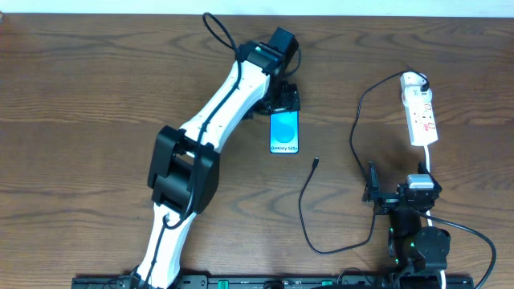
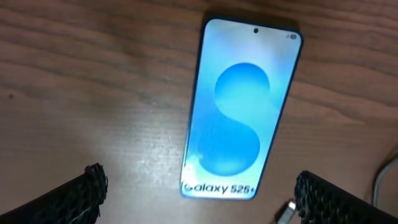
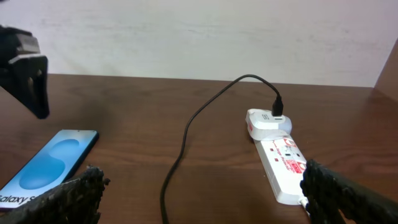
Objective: Plug charger to phone and switch on socket
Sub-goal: 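Move the left gripper forward over the blue phone, then lower the left gripper and close it on the phone's top edge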
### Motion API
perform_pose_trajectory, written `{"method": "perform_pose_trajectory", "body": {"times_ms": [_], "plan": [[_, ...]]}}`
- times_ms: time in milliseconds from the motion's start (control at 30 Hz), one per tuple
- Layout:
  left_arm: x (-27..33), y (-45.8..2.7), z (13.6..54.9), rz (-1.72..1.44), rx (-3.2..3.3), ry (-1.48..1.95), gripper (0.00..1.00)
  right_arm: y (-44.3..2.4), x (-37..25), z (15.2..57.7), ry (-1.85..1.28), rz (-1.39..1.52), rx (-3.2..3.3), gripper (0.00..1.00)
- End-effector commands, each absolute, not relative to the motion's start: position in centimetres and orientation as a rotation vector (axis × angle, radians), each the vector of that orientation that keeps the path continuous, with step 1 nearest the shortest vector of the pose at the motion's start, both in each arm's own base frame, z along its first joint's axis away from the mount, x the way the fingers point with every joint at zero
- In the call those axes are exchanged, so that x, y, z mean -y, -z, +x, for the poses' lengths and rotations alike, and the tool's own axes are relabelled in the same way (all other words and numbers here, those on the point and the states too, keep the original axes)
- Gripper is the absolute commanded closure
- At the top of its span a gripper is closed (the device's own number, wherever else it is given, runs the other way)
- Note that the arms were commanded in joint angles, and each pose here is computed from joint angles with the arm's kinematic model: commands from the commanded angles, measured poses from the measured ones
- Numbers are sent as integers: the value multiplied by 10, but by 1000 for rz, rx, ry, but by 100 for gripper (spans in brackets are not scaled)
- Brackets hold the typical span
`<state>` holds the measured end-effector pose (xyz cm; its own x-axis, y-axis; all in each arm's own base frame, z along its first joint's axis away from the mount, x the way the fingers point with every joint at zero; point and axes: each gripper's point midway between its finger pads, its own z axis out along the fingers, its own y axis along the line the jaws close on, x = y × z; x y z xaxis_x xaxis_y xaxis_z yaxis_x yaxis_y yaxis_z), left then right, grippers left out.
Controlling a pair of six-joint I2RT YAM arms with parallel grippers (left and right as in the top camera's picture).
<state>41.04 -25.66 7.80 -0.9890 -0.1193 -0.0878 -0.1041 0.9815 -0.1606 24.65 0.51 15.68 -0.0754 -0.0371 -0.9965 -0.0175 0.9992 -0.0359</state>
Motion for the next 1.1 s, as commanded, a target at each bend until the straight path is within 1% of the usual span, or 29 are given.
{"method": "perform_pose_trajectory", "body": {"times_ms": [0,233,400,733,867,1000,1067], "plan": [[270,-67,413,-162,-3019,235,2,-156,-2,246,32,-37,-1648,1],[291,-53,415,-56,-2989,245,2,-156,-2,246,32,-37,-1648,1],[283,-48,419,-59,-2966,153,2,-156,-2,246,32,-37,-1648,1],[279,-36,413,-58,-2987,133,2,-156,-2,246,32,-37,-1648,1],[281,-35,413,34,-2986,133,2,-156,-2,246,32,-37,-1648,1],[282,-35,413,43,-2988,136,2,-156,-2,246,32,-37,-1647,1],[290,-35,410,89,-3002,215,2,-156,-2,246,32,-37,-1648,1]]}}
